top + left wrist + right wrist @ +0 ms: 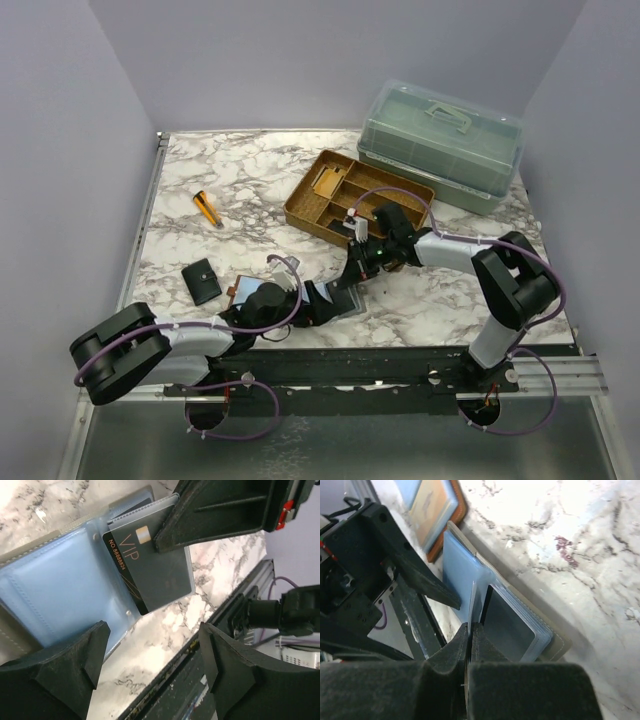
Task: Take the credit cards out of the card holder
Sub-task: Remove the credit card from the card holder.
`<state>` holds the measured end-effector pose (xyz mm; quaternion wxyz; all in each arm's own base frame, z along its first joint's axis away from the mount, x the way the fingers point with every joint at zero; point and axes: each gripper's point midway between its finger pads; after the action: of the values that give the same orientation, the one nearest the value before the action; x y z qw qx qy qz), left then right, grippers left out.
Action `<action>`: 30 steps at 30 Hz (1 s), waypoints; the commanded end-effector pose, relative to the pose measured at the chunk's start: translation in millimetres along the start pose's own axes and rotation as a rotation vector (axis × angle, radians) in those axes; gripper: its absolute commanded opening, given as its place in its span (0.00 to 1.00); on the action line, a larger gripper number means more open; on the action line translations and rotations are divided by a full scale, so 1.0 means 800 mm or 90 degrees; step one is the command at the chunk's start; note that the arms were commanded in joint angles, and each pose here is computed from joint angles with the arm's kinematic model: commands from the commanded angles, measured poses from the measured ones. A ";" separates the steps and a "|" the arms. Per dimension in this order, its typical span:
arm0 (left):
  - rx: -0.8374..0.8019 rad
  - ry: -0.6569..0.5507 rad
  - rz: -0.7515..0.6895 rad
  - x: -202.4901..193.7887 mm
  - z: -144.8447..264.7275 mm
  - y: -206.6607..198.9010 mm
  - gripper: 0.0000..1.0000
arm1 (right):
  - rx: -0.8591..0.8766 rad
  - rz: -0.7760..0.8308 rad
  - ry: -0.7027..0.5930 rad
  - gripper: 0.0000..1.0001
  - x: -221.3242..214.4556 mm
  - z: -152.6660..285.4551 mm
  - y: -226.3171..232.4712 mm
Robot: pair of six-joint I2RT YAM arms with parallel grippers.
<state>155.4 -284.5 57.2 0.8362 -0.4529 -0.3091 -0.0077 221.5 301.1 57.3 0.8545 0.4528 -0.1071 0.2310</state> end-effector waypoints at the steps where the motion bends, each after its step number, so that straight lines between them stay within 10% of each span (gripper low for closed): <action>1: -0.089 -0.010 0.008 0.003 0.018 -0.027 0.79 | 0.116 0.057 0.016 0.00 0.004 0.016 0.036; 30: -0.240 -0.131 0.000 0.064 0.043 -0.103 0.50 | 0.430 0.112 0.032 0.00 0.002 0.091 0.123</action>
<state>146.8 -288.0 135.2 0.7303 -0.5847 -0.3532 -0.0082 188.5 294.3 153.7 0.6729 0.6640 -0.0648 0.3197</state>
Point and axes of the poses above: each gripper's point midway between its finger pads, its own z axis back along the fingers, its own y axis along the line the jaws close on, x = y × z, and after that the axes turned 1 degree about -z, right-handed
